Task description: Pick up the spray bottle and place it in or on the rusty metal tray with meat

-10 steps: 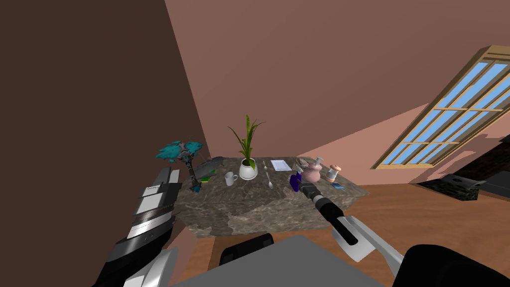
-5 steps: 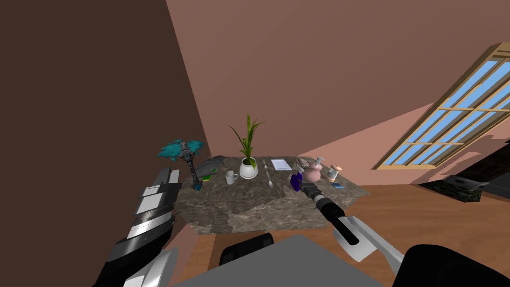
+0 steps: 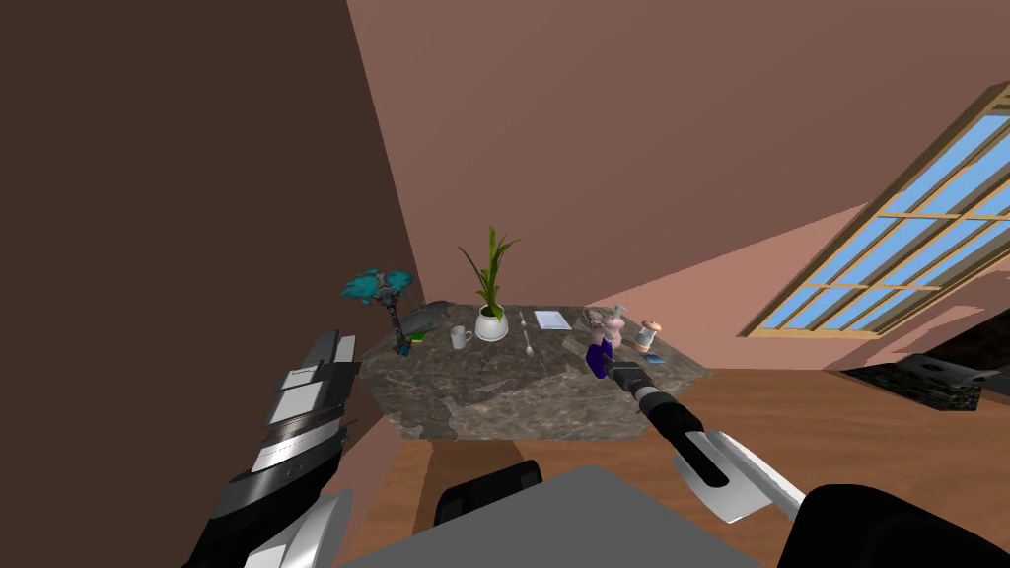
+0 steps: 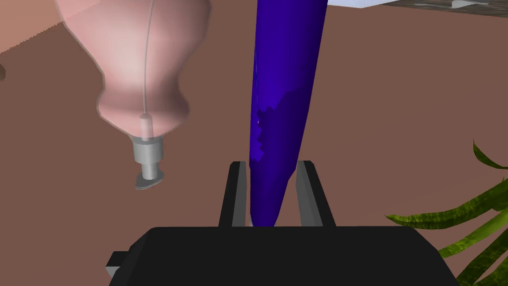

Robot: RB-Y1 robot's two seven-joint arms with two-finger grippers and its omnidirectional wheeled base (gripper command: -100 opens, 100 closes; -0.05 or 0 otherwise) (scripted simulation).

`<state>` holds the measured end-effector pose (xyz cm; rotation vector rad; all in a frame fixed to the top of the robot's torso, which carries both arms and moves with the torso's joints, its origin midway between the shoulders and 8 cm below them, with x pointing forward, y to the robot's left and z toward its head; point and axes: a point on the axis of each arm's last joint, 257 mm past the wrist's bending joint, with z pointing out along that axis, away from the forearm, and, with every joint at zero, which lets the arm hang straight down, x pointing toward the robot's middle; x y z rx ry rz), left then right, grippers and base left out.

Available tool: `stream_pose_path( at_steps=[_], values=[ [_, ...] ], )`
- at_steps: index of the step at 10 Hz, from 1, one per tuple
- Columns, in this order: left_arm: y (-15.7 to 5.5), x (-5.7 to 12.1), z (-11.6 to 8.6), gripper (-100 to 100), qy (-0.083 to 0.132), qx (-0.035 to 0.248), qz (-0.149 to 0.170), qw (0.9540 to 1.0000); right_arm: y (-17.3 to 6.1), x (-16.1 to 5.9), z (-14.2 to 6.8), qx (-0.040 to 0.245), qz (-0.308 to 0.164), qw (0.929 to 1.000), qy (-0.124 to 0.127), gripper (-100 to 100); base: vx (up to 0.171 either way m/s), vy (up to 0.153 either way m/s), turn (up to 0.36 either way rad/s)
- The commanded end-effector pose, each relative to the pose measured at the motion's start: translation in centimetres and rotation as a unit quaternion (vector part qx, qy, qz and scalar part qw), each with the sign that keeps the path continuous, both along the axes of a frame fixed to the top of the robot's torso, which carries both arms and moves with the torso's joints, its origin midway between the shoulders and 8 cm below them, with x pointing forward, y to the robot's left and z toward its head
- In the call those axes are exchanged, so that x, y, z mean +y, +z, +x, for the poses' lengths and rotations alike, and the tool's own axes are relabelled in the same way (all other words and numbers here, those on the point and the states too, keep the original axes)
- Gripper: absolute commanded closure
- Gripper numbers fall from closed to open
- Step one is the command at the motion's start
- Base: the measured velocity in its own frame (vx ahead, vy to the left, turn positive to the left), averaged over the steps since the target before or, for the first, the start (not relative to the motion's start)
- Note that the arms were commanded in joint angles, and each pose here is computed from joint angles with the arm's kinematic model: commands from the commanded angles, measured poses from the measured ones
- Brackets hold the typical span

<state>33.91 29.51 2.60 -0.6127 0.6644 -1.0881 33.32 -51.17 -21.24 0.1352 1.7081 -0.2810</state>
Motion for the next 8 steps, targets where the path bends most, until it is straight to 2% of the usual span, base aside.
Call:
stream_pose_path(
  at_steps=[1,5,8],
  values=[
    [0.0,0.0,0.0,0,0.0,0.0,0.0,1.0,0.4,-1.7,-0.5,-0.001,-0.011,0.9998,-0.015,100,-0.098,-0.078,0.086],
    [0.0,0.0,0.0,0,0.0,0.0,0.0,1.0,1.8,-5.9,-1.6,-0.002,-0.033,0.9977,-0.059,100,-0.105,-0.106,0.123],
    [0.0,0.0,0.0,0,0.0,0.0,0.0,1.0,2.9,-9.4,-2.4,-0.003,-0.044,0.9944,-0.096,100,-0.088,-0.172,0.174]
  ],
)
